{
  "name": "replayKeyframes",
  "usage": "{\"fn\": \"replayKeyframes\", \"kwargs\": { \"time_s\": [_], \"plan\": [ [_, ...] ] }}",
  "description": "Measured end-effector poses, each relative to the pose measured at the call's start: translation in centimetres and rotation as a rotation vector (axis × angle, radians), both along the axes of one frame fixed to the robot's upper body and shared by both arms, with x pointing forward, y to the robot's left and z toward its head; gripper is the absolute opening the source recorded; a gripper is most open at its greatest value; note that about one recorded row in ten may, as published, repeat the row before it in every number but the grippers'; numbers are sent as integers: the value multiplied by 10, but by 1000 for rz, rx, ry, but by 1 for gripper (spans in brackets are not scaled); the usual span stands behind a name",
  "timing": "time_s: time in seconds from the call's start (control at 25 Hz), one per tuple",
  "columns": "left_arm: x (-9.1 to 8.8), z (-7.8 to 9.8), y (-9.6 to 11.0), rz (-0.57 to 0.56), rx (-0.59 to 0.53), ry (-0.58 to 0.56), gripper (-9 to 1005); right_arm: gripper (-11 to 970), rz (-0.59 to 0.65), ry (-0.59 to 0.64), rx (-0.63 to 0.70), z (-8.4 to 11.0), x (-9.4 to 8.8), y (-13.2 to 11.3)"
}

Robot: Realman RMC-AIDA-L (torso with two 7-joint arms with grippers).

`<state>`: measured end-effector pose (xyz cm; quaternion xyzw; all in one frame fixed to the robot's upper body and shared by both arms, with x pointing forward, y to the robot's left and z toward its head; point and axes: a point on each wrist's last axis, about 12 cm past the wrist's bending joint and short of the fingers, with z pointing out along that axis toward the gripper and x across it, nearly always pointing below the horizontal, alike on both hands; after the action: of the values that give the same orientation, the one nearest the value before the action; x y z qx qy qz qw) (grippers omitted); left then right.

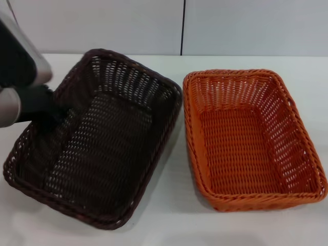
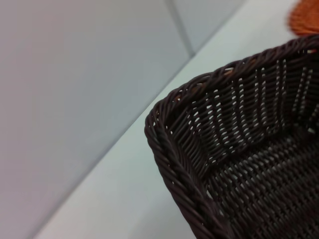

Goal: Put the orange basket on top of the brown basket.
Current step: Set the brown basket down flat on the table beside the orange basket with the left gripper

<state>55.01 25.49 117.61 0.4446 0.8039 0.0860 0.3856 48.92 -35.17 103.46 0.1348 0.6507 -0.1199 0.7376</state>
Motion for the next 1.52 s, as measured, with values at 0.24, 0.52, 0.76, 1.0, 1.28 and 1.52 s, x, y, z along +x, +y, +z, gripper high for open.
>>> {"fn": "replayKeyframes", "kwargs": {
  "time_s": [0.24, 0.52, 0.76, 1.0, 1.28, 1.52],
  "plan": [
    [8, 6, -18, -193, 127, -33, 285, 818, 6, -15, -3, 2, -1, 2],
    [28, 7, -61, -500, 224, -35, 303, 818, 18, -19, -6, 3, 2, 5],
    [41, 5, -78, -570, 259, -51, 319, 818, 34, -22, -18, 4, 4, 7],
    [46, 2, -84, -597, 266, -64, 335, 817, 34, -22, -18, 4, 3, 6],
    [61, -3, -107, -587, 179, -228, 353, 817, 35, -19, -17, 4, 4, 7],
    [59, -6, -114, -606, 173, -219, 369, 817, 34, -19, -18, 4, 2, 7]
  ]
}}
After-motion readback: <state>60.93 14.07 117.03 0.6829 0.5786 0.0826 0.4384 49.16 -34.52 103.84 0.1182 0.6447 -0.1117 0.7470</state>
